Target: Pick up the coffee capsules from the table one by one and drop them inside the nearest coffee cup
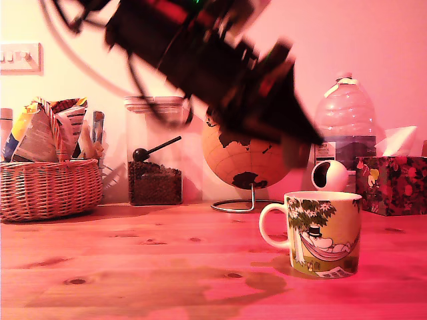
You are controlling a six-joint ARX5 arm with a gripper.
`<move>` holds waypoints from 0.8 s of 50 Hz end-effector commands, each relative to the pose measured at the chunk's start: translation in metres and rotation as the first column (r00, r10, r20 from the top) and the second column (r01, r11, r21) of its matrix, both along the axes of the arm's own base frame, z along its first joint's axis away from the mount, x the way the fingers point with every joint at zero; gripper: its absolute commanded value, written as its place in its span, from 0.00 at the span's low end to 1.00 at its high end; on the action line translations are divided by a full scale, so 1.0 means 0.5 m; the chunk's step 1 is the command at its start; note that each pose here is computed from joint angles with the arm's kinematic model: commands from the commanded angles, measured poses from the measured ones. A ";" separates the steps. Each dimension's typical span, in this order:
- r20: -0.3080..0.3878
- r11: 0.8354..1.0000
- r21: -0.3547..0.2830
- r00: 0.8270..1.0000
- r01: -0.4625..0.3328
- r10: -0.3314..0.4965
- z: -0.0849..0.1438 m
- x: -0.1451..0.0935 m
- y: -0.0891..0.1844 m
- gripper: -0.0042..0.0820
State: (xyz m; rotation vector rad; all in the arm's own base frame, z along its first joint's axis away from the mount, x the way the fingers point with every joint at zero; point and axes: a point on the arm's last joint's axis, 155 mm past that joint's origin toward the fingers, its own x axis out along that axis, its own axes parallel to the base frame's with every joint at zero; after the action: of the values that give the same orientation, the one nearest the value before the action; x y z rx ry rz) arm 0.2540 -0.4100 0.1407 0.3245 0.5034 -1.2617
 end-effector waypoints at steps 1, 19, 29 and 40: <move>-0.005 1.000 0.013 1.000 -0.008 0.008 0.001 0.004 0.005 0.28; -0.038 0.995 0.094 0.999 -0.013 0.017 -0.016 0.031 -0.013 0.28; -0.065 0.990 0.143 0.998 -0.010 0.019 -0.024 0.045 -0.026 0.28; -0.091 0.977 0.213 0.996 0.004 0.016 -0.048 0.059 -0.045 0.28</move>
State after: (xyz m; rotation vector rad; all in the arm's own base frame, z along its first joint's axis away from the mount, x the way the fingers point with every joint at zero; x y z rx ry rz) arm 0.2832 -0.4289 0.1336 0.4197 0.6876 -1.2172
